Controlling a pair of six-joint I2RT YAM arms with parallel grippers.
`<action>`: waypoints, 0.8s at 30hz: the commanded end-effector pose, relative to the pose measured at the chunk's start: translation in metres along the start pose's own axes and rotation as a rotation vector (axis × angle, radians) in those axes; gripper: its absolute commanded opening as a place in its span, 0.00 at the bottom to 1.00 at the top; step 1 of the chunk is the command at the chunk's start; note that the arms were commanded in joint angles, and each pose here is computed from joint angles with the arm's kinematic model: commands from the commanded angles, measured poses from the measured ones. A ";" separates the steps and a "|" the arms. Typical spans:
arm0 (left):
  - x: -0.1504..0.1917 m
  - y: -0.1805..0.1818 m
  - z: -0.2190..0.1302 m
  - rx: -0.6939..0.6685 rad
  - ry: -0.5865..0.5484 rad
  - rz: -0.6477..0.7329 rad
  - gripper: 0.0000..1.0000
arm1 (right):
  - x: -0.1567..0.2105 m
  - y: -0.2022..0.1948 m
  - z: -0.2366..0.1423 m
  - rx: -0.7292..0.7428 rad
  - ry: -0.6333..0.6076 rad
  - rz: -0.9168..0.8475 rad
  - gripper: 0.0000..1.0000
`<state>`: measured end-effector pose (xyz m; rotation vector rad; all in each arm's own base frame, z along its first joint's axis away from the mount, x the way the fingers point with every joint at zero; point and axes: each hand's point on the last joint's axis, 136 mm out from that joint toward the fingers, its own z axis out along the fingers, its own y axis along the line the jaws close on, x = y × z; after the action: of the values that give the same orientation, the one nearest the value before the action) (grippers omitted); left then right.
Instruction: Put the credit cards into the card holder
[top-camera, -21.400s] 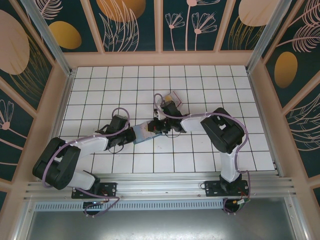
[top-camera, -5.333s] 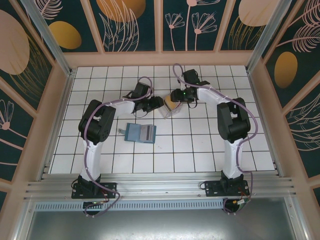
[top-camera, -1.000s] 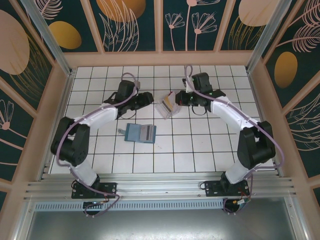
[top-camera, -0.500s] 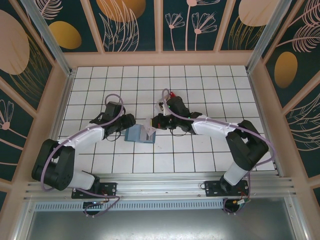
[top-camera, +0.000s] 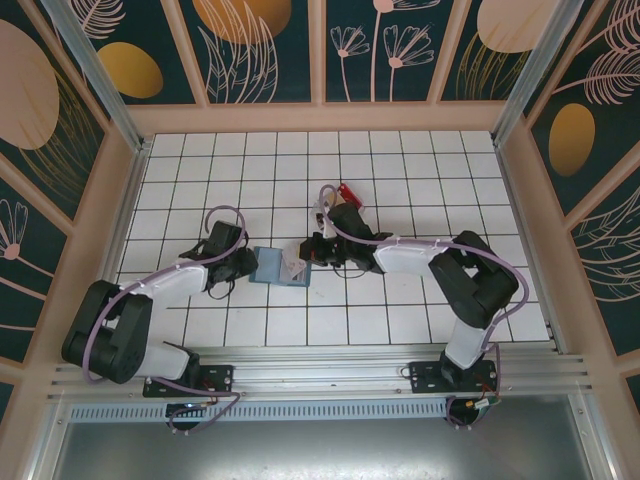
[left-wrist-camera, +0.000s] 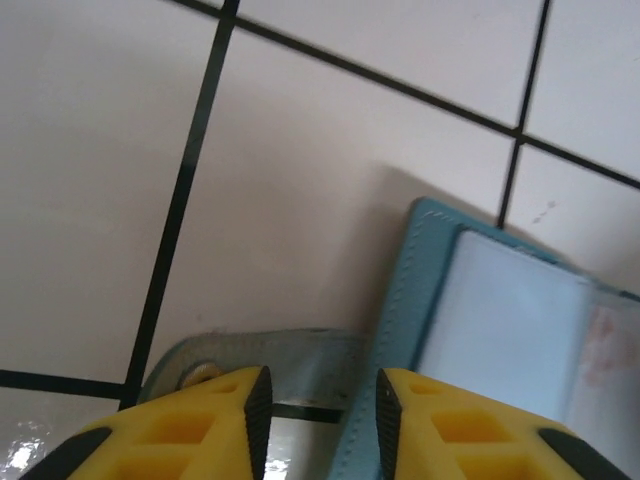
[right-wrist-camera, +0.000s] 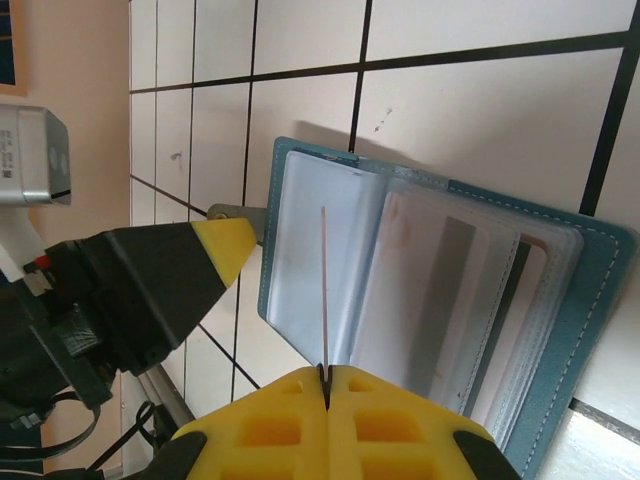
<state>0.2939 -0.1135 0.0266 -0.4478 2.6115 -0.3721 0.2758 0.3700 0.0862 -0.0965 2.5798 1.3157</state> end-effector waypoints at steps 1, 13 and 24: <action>0.006 0.011 0.007 -0.036 0.014 0.008 0.30 | 0.004 0.000 0.007 -0.022 0.004 0.011 0.02; 0.020 0.002 0.012 0.043 0.066 0.014 0.11 | 0.006 -0.013 0.017 0.001 0.009 0.022 0.02; 0.040 -0.009 0.007 0.170 0.106 -0.055 0.09 | -0.003 -0.019 0.018 -0.013 0.004 0.032 0.02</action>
<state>0.2848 -0.1215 0.0134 -0.4525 2.5890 -0.5084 0.2814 0.3732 0.0669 -0.0566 2.5905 1.3243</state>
